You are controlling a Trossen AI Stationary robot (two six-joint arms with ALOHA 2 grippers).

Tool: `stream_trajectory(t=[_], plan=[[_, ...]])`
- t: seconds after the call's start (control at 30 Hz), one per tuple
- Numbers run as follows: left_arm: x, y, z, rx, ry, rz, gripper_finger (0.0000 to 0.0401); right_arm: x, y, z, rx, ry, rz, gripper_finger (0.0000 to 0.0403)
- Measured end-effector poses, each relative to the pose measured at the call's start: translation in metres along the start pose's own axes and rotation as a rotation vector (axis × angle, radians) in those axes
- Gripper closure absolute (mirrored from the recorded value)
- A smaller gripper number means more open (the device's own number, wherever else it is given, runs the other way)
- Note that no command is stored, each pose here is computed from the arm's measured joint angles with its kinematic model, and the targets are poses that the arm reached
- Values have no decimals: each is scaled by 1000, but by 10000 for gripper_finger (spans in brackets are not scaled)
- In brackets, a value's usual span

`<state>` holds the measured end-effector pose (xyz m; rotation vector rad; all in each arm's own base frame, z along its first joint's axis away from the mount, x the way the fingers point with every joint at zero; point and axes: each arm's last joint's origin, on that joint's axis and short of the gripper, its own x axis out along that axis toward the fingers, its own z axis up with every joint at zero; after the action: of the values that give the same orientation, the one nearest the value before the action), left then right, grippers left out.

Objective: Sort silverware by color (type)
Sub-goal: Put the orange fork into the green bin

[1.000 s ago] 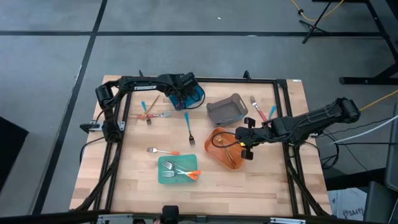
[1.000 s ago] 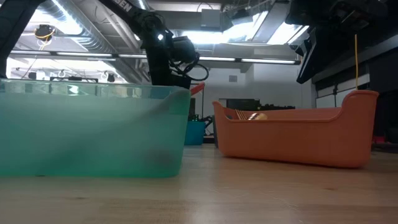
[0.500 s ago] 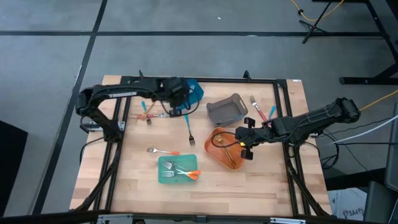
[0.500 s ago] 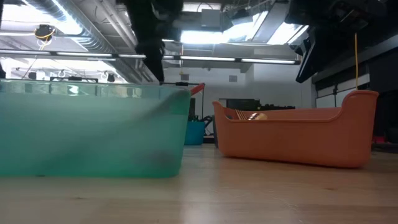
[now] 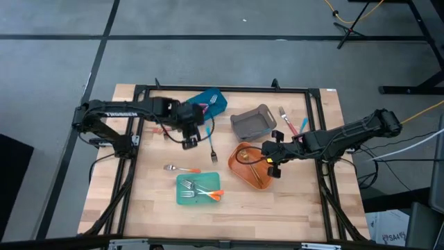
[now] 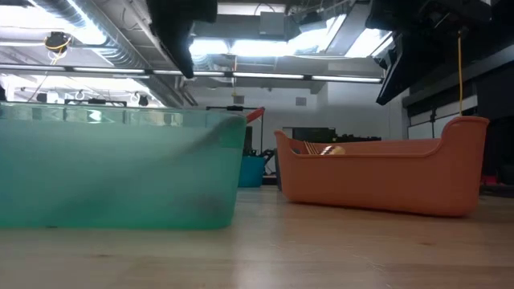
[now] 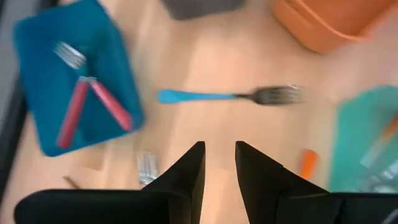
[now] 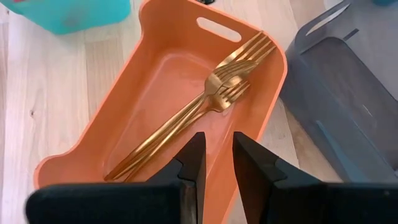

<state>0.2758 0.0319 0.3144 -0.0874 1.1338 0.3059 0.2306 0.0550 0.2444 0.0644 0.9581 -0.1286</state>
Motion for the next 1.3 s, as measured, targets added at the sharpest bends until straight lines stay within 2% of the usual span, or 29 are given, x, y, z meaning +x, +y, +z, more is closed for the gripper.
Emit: stream_trajectory(t=[0.27, 0.5, 0.67, 0.93, 1.3], plan=[[10, -40, -21, 136, 69, -67, 319, 0, 0, 0, -1, 1, 1, 333], [40, -58, -52, 156, 162, -68, 319, 0, 0, 0, 0, 0, 2, 333], [63, -63, -78, 142, 246, -96, 319, 0, 0, 0, 0, 0, 2, 333], [101, -67, -107, 125, 227, -211, 319, 0, 0, 0, 0, 0, 3, 333], [119, -62, -133, 129, 267, -200, 319, 0, 0, 0, 0, -1, 3, 333]])
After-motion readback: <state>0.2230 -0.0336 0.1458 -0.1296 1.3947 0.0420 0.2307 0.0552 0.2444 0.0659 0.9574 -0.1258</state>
